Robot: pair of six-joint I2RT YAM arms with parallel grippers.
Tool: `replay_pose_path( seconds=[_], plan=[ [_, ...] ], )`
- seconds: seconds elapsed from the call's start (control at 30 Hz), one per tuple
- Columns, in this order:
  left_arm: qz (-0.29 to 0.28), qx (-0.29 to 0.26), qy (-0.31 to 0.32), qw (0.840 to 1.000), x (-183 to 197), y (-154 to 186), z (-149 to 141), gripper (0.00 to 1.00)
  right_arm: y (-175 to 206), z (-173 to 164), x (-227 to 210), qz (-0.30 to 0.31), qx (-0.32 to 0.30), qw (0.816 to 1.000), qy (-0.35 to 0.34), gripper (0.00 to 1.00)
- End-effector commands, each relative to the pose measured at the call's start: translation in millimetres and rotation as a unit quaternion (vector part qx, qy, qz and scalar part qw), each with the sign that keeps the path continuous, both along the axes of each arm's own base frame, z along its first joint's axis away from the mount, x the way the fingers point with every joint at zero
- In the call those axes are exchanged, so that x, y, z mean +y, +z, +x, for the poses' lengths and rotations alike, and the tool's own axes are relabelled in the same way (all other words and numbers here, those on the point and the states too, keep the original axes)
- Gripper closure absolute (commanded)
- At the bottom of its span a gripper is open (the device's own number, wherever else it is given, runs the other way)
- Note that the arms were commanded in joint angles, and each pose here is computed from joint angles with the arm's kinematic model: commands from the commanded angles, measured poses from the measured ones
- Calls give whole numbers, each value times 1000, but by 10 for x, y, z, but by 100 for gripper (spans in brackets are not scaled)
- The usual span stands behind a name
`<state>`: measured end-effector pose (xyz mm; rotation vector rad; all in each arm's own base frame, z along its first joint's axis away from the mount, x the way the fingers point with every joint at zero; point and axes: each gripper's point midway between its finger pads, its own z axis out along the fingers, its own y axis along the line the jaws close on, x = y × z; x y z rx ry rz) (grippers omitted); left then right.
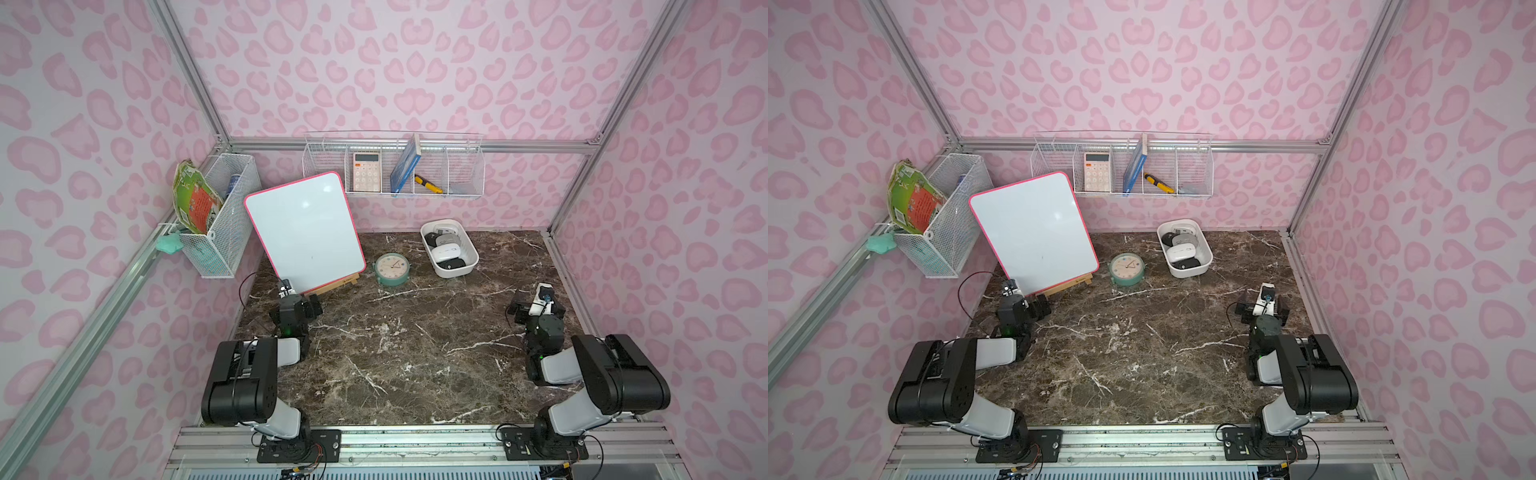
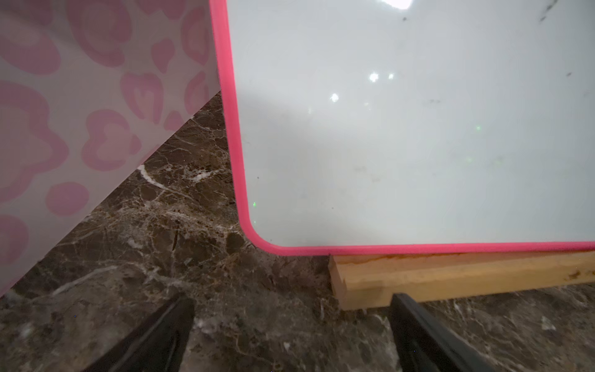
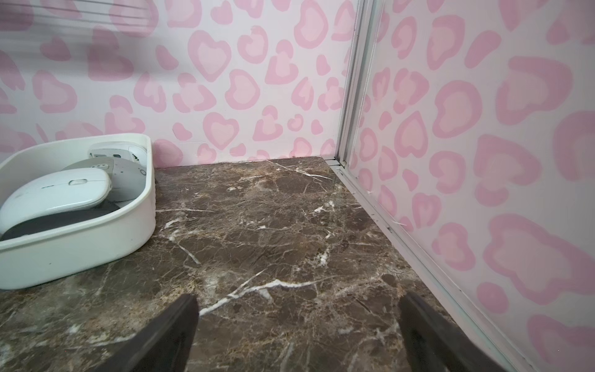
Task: Take out the mouse from the storage box
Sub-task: Move the storage box to the center of the board.
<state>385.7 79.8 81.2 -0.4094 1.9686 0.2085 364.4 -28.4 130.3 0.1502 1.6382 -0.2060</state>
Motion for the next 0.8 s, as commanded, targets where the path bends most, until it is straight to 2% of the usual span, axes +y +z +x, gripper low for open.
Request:
replay_pose_path(
  seconds=[0.0, 0.53, 0.67, 0.77],
  plan=[
    [-1, -14, -2, 1000, -6, 60, 39, 1, 46, 2, -6, 0, -9, 1000, -2, 0],
    [5, -5, -2, 1000, -32, 114, 47, 1, 52, 4, -8, 0, -10, 1000, -2, 0],
    [39, -5, 6, 999, -87, 254, 39, 1, 60, -8, -7, -1, -12, 1000, -2, 0],
    [82, -24, 13, 996, -186, 483, -34, 1, 170, -53, 117, -17, -24, 999, 28, 0]
  ],
)
